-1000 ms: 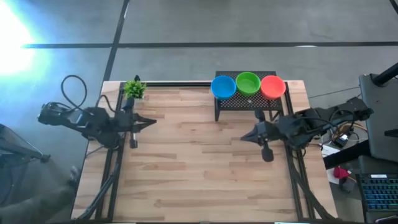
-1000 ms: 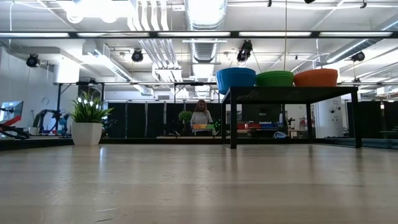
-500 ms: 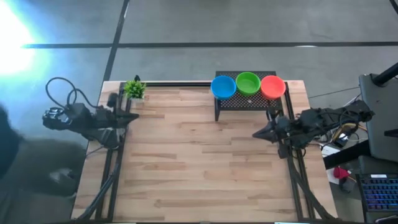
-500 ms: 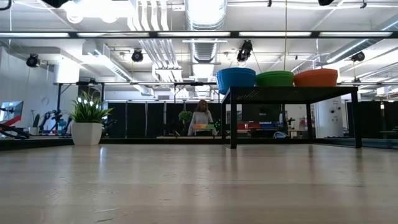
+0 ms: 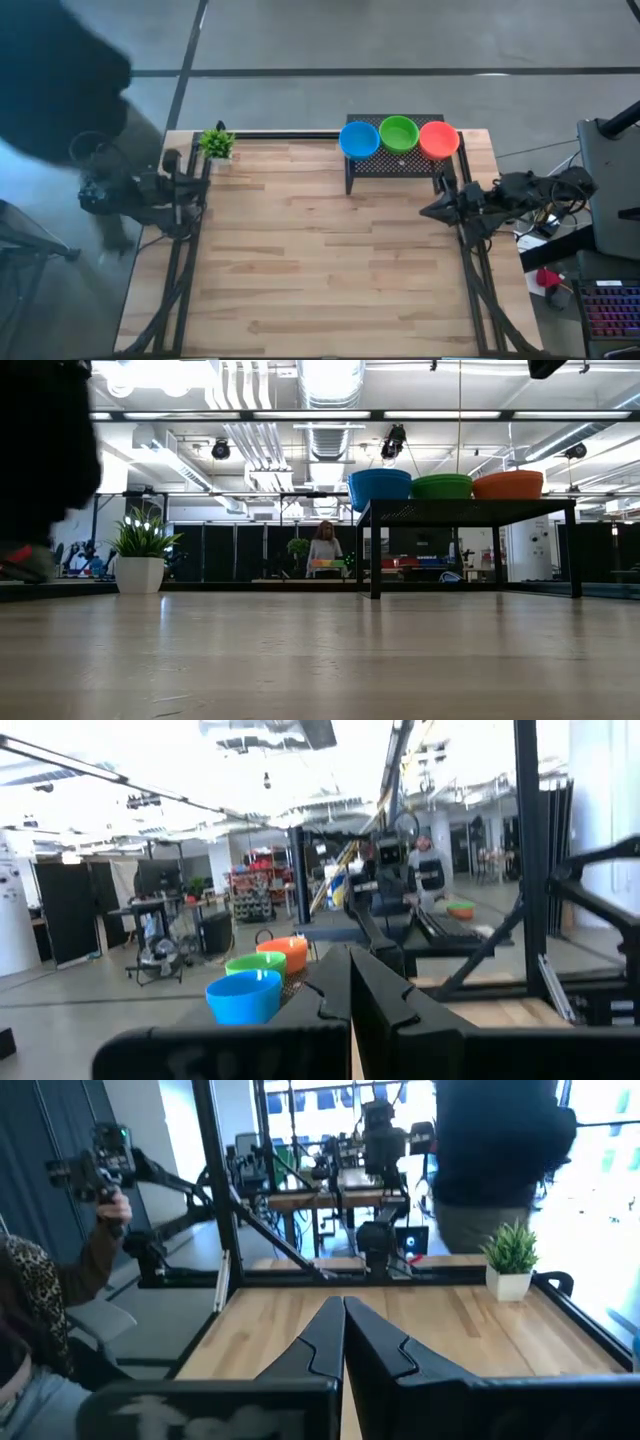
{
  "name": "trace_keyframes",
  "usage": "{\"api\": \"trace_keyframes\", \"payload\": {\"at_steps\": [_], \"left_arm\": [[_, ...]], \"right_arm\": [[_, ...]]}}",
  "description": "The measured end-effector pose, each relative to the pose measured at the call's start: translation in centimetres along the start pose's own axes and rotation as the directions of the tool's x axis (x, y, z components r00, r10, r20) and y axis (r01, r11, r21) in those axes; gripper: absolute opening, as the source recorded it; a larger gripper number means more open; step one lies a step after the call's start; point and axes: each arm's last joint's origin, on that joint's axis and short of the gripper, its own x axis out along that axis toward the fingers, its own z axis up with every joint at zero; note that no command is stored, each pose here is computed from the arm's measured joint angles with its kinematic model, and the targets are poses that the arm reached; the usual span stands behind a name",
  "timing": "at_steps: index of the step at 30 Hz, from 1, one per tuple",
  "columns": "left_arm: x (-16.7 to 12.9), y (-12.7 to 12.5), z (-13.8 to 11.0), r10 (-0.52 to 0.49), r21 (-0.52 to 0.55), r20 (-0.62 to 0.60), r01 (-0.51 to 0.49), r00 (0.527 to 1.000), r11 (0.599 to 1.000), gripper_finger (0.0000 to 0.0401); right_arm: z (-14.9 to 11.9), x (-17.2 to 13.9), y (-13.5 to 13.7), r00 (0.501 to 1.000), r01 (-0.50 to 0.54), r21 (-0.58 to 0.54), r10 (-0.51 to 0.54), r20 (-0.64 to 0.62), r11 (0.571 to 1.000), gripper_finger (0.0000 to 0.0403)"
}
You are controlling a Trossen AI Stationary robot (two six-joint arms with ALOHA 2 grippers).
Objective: Pick & Place Mini bowls
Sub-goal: Return to Home Position
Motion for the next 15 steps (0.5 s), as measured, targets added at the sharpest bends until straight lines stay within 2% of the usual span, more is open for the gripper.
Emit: {"api": "trace_keyframes", "payload": {"at_steps": [3, 15], "left_arm": [[-0.6, 0.3, 0.0, 0.008, -0.017, 0.038, -0.008, 0.999, 1.0, 0.0], [-0.7, 0.2, -0.6, 0.007, -0.014, 0.022, -0.006, 1.0, 1.0, 0.0]], "right_arm": [[-0.2, -0.6, -0.1, 1.0, -0.003, 0.002, 0.002, 0.024, 1.0, 0.0008], [-1.5, -2.6, -0.7, 0.991, -0.015, 0.013, 0.013, 0.132, 1.0, 0.0008]]}}
